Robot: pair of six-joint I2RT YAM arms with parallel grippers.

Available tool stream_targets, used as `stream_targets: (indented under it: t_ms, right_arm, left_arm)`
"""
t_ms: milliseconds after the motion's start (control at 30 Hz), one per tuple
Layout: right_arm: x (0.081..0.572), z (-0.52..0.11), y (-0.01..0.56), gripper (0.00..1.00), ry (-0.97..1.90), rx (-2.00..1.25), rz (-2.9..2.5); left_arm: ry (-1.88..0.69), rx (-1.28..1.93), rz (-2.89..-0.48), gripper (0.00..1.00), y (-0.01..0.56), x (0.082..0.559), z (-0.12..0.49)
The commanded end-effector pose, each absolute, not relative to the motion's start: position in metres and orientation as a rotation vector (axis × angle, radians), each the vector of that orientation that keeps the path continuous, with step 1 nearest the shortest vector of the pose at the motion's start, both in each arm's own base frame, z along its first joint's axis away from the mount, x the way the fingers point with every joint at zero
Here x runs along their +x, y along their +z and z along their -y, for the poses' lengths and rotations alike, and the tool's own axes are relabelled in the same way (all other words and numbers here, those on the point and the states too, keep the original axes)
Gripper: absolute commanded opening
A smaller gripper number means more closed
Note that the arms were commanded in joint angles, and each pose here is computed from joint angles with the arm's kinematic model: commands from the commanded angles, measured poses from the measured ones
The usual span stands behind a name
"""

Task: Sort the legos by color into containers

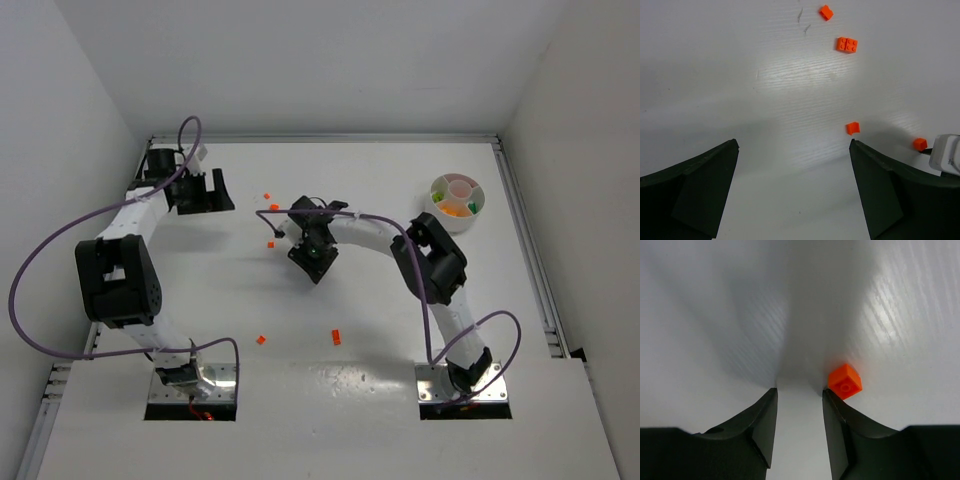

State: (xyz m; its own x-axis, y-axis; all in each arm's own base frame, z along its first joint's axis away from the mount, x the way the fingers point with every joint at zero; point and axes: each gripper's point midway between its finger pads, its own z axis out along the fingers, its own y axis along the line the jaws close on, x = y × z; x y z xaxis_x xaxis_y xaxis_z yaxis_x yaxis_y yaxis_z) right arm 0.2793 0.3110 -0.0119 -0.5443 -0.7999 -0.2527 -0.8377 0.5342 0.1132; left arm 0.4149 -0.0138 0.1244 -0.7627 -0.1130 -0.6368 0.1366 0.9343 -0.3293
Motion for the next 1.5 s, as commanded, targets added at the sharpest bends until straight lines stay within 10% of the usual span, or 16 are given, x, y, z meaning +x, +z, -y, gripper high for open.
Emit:
stream_targets:
  t_ms: [0,600,1200,1467]
  right_arm:
    - [0.287,-0.314,-0.026,0.42,0.291,-1.352,-2.637]
    - [0.314,-0.307,-0.053,0.54,0.137,-1.287,-2.697]
    - [0.267,-0.265,-0.050,0.43,0.143,-1.326,-2.741]
    - [0.301,-0.262,-0.053,0.55,0.020,-1.271,-2.729]
  left_arm:
    - [-0.465,0.009,-2.328,1.00,0.145,0.416,0.007]
    - [-0.469,0.010,-2.333,1.00,0.140,0.416,0.004]
    - [-0.481,0.014,-2.332,1.00,0.140,0.418,0.005]
    - [-0.507,0.012,-2.330,1.00,0.140,0.420,0.008]
